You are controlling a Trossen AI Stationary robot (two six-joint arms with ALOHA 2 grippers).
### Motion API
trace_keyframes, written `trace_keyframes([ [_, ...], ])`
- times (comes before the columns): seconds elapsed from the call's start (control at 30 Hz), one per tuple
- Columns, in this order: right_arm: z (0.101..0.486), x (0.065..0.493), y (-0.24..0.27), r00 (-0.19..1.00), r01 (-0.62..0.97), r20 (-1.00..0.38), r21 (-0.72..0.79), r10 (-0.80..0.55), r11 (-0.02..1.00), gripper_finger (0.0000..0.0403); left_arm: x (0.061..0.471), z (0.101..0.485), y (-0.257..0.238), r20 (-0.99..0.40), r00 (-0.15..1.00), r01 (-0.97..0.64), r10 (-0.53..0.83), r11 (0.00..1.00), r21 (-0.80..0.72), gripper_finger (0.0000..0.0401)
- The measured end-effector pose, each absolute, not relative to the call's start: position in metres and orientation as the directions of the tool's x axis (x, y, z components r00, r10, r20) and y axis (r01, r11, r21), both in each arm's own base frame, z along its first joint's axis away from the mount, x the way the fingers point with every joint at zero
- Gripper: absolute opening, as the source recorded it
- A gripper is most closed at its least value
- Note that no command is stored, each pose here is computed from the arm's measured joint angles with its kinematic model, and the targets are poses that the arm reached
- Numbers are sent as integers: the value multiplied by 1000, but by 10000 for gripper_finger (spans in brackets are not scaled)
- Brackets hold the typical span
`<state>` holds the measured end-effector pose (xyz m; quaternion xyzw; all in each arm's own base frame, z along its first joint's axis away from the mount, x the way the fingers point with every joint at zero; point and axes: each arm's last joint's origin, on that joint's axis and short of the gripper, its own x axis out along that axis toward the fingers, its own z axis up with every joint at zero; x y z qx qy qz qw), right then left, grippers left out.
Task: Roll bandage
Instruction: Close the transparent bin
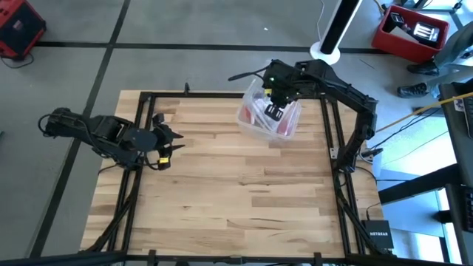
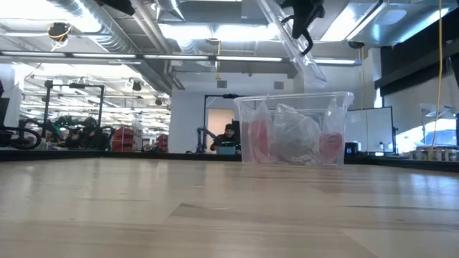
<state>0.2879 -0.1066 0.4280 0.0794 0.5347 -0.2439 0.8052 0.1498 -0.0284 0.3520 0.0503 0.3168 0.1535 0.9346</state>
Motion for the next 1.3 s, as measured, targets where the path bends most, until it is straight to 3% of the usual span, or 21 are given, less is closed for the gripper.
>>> trace_keyframes([
  [0.3,446,258,-113,382,497,-882,-57,-277,866,32,150,352,-28,-577,751,-257,321,947,192,134],
  [0.67,408,192,-89,266,538,-944,-20,-192,843,32,150,352,-28,-574,750,-262,328,945,197,134],
  [0.77,400,192,-91,223,536,-946,-83,-236,840,32,150,352,-28,-572,750,-267,333,943,198,134],
  [1.03,391,217,-102,297,446,-917,-114,-267,888,32,150,353,-28,-565,752,-297,339,940,169,134],
  [1.3,373,242,-122,280,424,-923,-127,-263,897,32,150,353,-28,-566,752,-301,339,940,162,134],
])
